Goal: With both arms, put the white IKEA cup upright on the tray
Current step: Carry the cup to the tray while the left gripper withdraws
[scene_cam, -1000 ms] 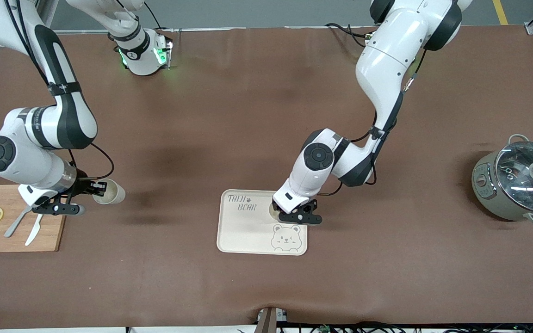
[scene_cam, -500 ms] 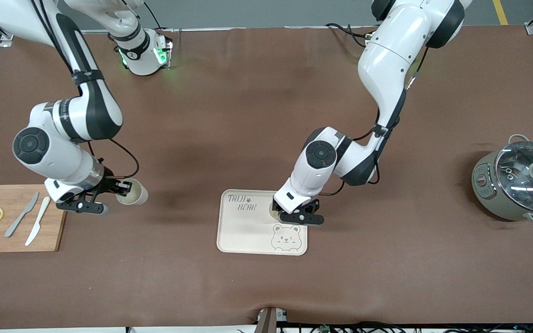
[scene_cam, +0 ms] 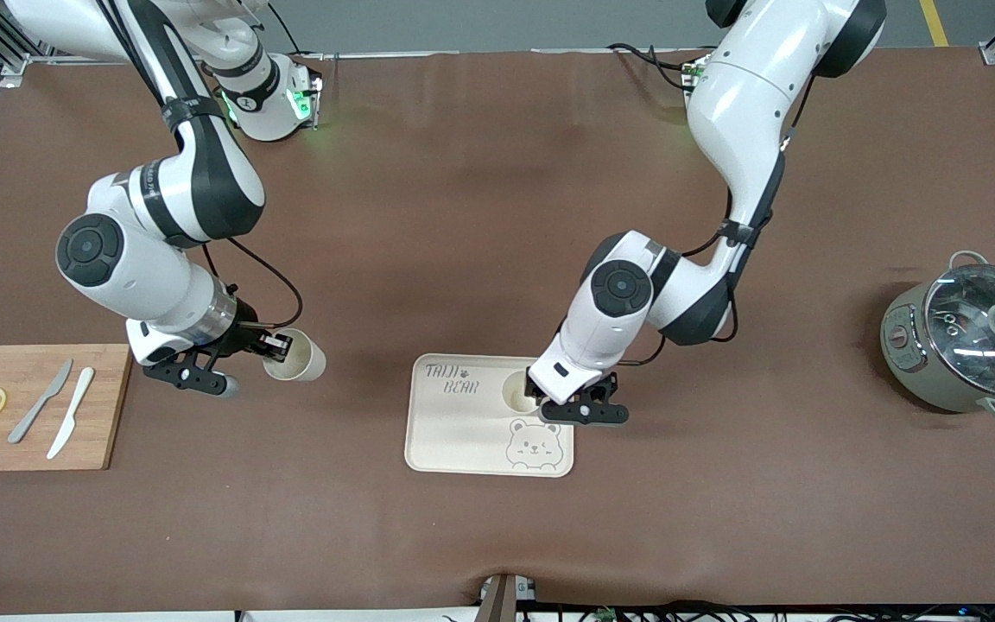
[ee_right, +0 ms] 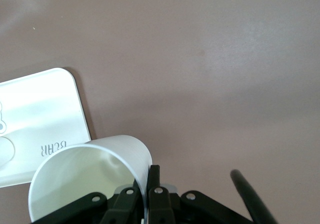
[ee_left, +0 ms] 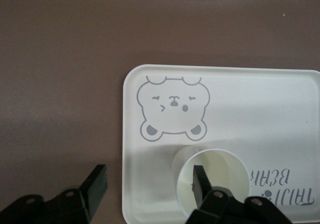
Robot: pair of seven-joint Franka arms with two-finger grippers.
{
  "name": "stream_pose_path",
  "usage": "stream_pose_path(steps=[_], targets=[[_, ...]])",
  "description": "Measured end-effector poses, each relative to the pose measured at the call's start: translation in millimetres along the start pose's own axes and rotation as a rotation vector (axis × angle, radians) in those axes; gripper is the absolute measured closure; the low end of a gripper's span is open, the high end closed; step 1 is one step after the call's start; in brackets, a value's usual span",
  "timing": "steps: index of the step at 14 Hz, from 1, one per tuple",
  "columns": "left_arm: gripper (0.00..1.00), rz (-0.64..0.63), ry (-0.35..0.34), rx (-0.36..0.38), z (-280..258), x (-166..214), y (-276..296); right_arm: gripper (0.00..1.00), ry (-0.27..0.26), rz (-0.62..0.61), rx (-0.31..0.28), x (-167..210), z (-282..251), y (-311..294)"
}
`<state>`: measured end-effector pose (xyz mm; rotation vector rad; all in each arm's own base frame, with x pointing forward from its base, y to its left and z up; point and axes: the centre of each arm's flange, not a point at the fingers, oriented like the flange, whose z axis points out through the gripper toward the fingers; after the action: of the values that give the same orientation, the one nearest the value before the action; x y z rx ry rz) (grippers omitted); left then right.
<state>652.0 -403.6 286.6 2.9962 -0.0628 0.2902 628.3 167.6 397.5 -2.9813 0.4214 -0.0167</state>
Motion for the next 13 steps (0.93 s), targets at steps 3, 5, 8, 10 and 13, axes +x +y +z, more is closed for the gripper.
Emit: stream_pose_path(steps=[3,5,8,10,13], targets=[[0.22,0.031,-0.016,0.02,-16,13,-23,0.96,0.006,0.091,0.013,-13,3,-33],[0.21,0.052,-0.027,0.033,-26,22,-41,0.96,0.004,0.144,0.024,-24,11,-71],[0.2,0.088,-0.048,0.05,-25,32,-73,0.96,0.005,0.223,0.045,-35,35,-121],[0.19,0.109,-0.065,0.059,-19,36,-97,0.96,0.011,0.278,0.05,-36,56,-144],[0.19,0.144,-0.083,0.056,-16,47,-144,0.96,0.047,0.323,0.023,-34,93,-163]])
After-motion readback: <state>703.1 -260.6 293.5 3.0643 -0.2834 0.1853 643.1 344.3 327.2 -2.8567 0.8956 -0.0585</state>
